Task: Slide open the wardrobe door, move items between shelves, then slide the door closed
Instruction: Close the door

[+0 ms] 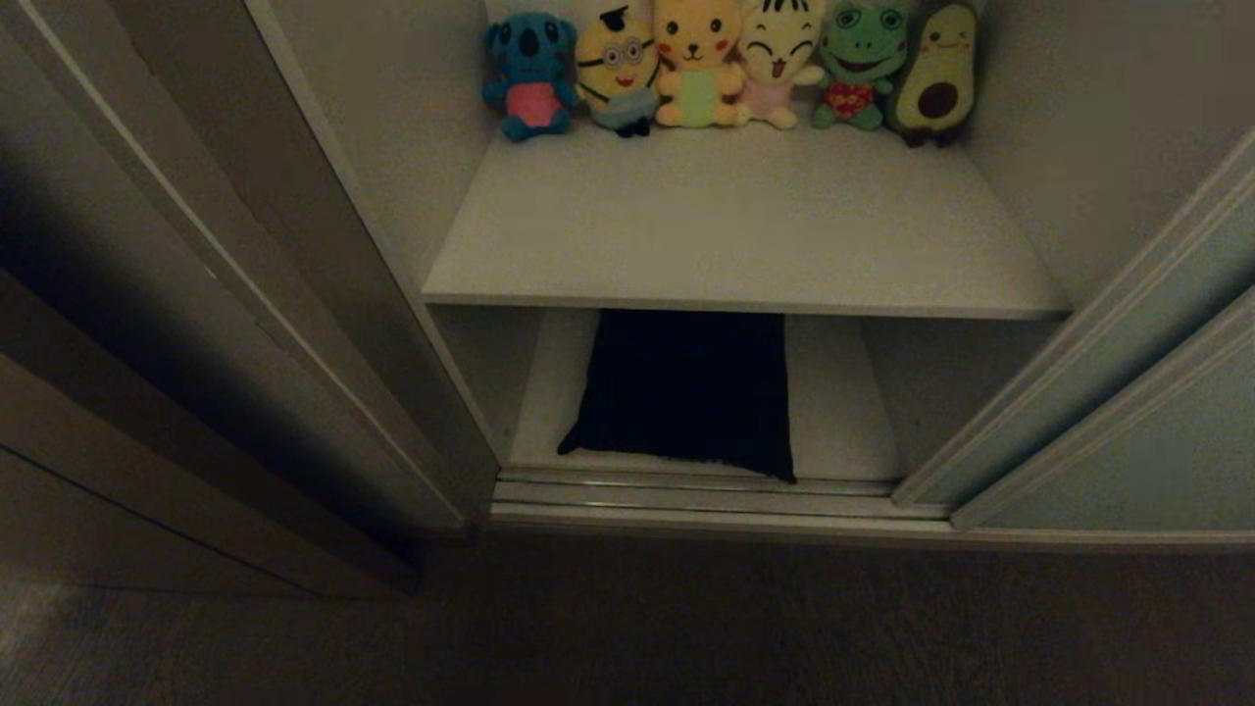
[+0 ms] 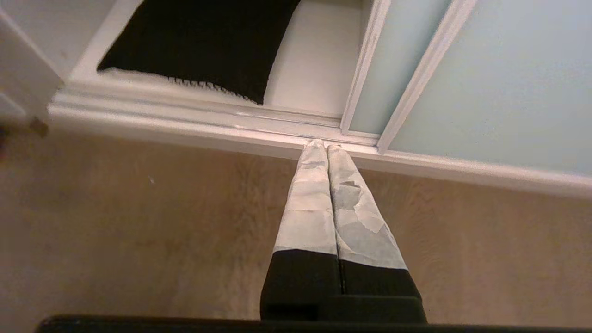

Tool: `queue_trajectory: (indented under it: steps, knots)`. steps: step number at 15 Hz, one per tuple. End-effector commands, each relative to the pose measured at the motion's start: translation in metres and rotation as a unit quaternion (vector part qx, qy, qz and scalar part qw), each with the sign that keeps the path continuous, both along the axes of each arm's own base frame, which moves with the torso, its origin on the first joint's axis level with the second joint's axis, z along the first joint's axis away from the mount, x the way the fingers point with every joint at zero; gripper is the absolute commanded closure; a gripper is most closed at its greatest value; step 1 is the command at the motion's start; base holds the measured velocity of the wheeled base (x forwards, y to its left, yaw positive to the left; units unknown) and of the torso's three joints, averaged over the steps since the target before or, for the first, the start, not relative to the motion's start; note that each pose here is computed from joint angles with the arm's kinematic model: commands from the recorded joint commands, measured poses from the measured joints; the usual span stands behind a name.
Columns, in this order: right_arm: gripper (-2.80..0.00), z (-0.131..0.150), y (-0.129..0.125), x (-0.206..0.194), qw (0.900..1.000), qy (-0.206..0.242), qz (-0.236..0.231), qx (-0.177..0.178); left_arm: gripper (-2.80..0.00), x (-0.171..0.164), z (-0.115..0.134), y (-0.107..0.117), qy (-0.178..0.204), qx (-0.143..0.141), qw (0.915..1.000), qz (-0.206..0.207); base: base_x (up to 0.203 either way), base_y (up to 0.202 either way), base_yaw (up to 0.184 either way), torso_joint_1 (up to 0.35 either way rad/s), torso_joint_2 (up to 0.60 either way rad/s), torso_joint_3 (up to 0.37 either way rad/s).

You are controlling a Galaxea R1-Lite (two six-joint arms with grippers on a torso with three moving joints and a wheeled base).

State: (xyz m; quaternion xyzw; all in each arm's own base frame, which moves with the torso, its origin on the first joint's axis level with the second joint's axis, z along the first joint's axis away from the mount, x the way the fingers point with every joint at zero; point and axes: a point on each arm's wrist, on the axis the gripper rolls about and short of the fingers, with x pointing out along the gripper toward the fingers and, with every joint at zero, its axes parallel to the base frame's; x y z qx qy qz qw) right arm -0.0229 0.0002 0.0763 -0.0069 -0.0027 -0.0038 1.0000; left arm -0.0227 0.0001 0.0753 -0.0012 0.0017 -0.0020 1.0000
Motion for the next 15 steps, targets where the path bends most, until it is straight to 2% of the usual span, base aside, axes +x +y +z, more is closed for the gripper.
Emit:
queue_trajectory:
  steps: [1, 2, 5, 7, 11, 13, 15]
  knots:
    - [0.0, 0.012, 0.0, -0.004, 1.0, -0.023, -0.008, 0.009, 0.0, 0.0, 0.0, 0.0, 0.001, 0.0, 1.0, 0.0, 0.0, 0.0, 0.0, 0.0, 0.0, 0.0]
    - [0.0, 0.027, -0.001, -0.01, 0.999, -0.041, -0.012, 0.009, 0.0, 0.0, 0.0, 0.0, 0.001, 0.0, 1.0, 0.0, 0.0, 0.0, 0.0, 0.0, 0.0, 0.0]
    - [0.0, 0.07, -0.001, -0.035, 0.999, -0.051, -0.018, 0.006, 0.0, 0.0, 0.0, 0.0, 0.001, 0.0, 1.0, -0.001, 0.0, 0.0, 0.0, 0.0, 0.0, 0.0]
    - [0.0, 0.101, -0.001, -0.033, 0.999, -0.025, -0.032, 0.004, 0.0, 0.0, 0.0, 0.0, 0.001, 0.0, 1.0, 0.0, 0.0, 0.0, 0.0, 0.0, 0.0, 0.0]
    - [0.0, 0.165, -0.004, -0.024, 0.994, -0.028, -0.103, 0.001, 0.0, 0.0, 0.0, 0.0, 0.001, 0.0, 1.0, 0.0, 0.0, 0.0, 0.0, 0.0, 0.0, 0.0]
    - [0.0, 0.188, -0.007, -0.016, 0.986, -0.028, -0.165, 0.003, 0.0, 0.0, 0.0, 0.0, 0.001, 0.0, 1.0, 0.0, 0.0, 0.0, 0.0, 0.0, 0.0, 0.0]
    - [0.0, 0.211, -0.013, -0.007, 0.979, -0.028, -0.203, 0.007, 0.0, 0.0, 0.0, 0.0, 0.001, 0.0, 1.0, 0.0, 0.0, 0.0, 0.0, 0.0, 0.0, 0.0]
